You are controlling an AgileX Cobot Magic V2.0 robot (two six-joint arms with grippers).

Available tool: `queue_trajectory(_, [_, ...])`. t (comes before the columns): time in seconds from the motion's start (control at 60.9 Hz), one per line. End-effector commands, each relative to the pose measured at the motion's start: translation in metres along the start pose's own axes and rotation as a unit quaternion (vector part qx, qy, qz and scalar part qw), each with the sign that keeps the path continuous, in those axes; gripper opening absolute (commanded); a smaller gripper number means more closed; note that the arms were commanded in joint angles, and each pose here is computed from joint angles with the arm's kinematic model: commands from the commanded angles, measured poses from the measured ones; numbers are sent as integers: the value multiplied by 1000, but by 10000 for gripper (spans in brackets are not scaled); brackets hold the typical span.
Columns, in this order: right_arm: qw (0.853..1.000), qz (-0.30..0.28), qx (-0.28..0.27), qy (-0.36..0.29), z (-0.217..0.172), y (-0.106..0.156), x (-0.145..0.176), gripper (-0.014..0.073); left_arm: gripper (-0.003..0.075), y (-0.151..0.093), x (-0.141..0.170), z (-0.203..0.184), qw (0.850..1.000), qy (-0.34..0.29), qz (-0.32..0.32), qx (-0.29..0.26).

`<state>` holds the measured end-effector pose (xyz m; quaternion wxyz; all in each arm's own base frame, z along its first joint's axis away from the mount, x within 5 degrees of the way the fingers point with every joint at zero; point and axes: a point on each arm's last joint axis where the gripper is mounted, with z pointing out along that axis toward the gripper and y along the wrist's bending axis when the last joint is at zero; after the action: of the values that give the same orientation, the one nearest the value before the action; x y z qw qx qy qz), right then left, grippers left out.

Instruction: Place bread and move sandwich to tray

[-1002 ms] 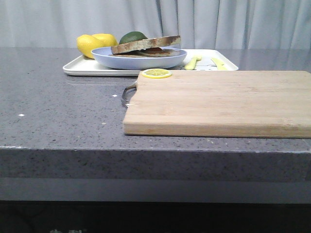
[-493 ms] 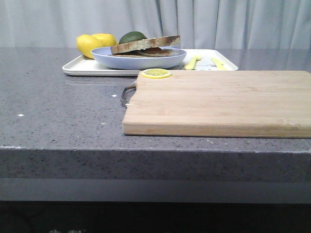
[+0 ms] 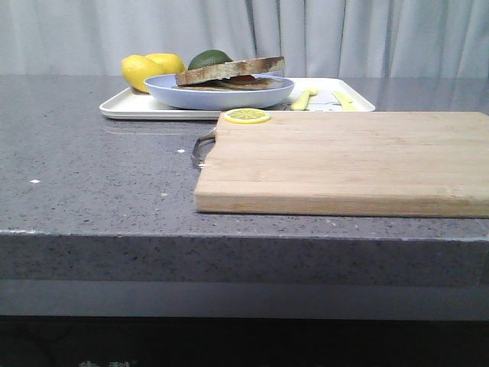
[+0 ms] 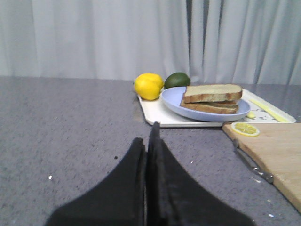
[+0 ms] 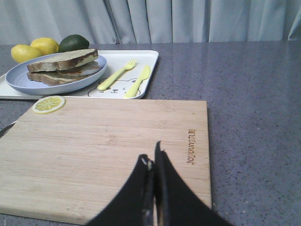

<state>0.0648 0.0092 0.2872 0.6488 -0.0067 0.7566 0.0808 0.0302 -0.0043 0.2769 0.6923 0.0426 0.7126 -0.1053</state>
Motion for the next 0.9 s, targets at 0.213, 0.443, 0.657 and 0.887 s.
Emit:
queue_trajectory(0.213, [999,-4,0,-50,-2,1,-15,-60,-20,6,28,11,996,-28,-55,-70])
queue_trajectory(0.443, [999,-4,0,-50,-2,1,-15,-60,-20,12,47,18,993,-29,-56,-100])
queue_trajectory(0.657, [999,-4,0,-50,-2,1,-15,-60,-20,15,64,22,992,-22,-58,-111])
queue_trajectory(0.887, [999,-4,0,-50,-2,1,-15,-60,-20,17,71,24,992,-30,-58,-110])
